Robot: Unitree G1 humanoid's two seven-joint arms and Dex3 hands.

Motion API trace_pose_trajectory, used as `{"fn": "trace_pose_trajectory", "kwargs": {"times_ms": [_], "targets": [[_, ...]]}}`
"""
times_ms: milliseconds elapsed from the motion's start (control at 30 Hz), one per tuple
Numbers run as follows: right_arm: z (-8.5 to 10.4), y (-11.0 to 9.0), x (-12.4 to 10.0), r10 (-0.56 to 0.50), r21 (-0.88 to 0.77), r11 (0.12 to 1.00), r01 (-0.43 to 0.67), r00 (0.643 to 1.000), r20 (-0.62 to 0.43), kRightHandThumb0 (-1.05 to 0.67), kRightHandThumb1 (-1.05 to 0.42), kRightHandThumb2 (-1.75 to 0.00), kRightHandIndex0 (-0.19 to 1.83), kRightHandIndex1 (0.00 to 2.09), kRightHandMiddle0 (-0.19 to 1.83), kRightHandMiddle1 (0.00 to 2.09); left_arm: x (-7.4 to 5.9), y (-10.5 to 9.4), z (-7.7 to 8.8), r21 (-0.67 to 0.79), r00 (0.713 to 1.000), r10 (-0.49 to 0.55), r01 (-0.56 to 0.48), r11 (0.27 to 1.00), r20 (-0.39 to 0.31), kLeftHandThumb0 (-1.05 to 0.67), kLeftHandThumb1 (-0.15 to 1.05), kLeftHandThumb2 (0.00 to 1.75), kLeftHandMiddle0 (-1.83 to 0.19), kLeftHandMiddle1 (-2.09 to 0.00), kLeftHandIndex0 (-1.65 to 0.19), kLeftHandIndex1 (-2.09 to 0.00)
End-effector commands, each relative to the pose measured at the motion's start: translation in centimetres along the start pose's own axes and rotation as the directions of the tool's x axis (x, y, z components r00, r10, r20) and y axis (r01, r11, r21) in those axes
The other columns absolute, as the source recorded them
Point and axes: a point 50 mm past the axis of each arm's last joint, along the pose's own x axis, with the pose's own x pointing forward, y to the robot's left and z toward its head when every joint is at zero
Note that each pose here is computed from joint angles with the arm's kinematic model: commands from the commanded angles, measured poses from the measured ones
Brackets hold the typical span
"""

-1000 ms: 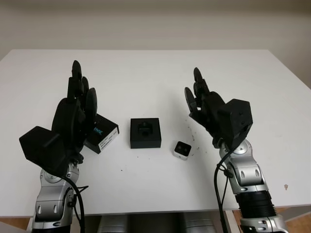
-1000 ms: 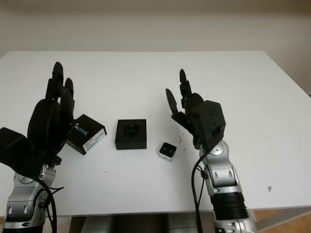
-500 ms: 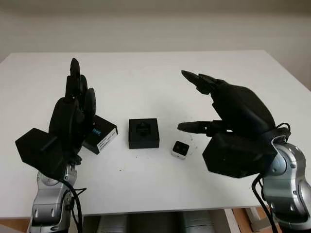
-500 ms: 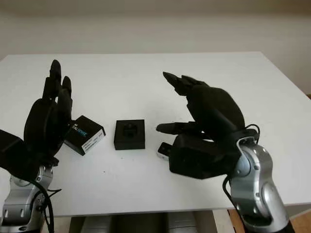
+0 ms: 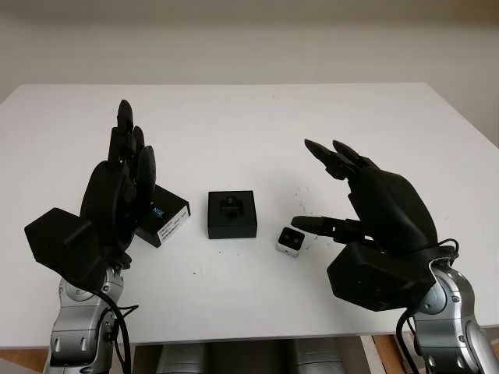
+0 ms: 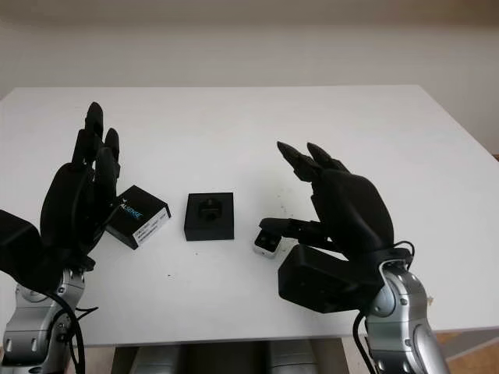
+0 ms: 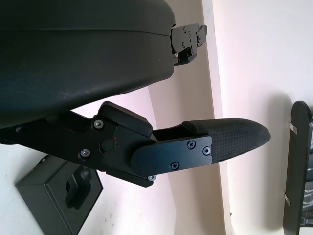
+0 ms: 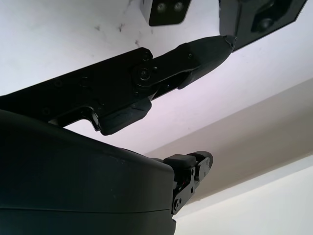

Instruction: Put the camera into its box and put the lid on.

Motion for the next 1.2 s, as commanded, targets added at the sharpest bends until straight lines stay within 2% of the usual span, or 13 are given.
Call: {"fn": "trace_pose_trajectory", "kwargs": {"times_ms": [0, 267, 567, 733, 1167], "targets": [[-0.4, 0.4, -0.2, -0.002, 0.023, 1.0, 0.002, 1.0, -0.007, -0.77, -0.97, -0.05, 0.16, 0.05, 0.34, 0.07, 0.1, 0.0, 0.0, 0.004, 1.0, -0.006, 0.006, 1.0, 0.005, -0.86, 1.05, 0.65, 0.19, 0.0, 0.19, 0.0], [-0.9, 2.8, -1.2, 0.083, 0.066, 0.995, -0.079, 0.995, -0.053, -0.78, -0.97, -0.05, 0.11, 0.03, 0.32, 0.06, 0.3, 0.3, 0.0, 0.01, 1.0, -0.004, 0.004, 1.0, 0.01, -0.87, 1.05, 0.64, 0.19, 0.0, 0.19, 0.0], [-0.9, 3.6, -2.2, 0.11, 0.066, 0.992, -0.106, 0.992, -0.056, -0.78, -0.95, -0.05, 0.07, 0.03, 0.34, 0.06, 0.2, 0.6, 0.0, -0.004, 1.0, 0.007, -0.007, 1.0, 0.01, -0.87, 1.05, 0.58, 0.19, 0.0, 0.19, 0.0], [-1.0, 4.0, -2.7, 0.126, -0.001, 0.992, -0.126, 0.991, -0.041, -0.8, -0.96, -0.06, 0.06, 0.04, 0.34, 0.06, 0.3, 0.6, 0.0, 0.007, 1.0, -0.002, 0.002, 1.0, 0.018, -0.86, 1.05, 0.61, 0.19, 0.0, 0.19, 0.0], [-2.5, 6.4, -2.3, 0.011, -0.16, 0.987, -0.012, 1.0, -0.008, -0.74, -0.94, -0.05, 0.17, 0.09, 0.51, 0.14, 0.1, 0.8, 0.0, 0.013, 1.0, -0.005, 0.005, 1.0, 0.014, -0.85, 1.05, 0.61, 0.19, 0.0, 0.19, 0.0]]}}
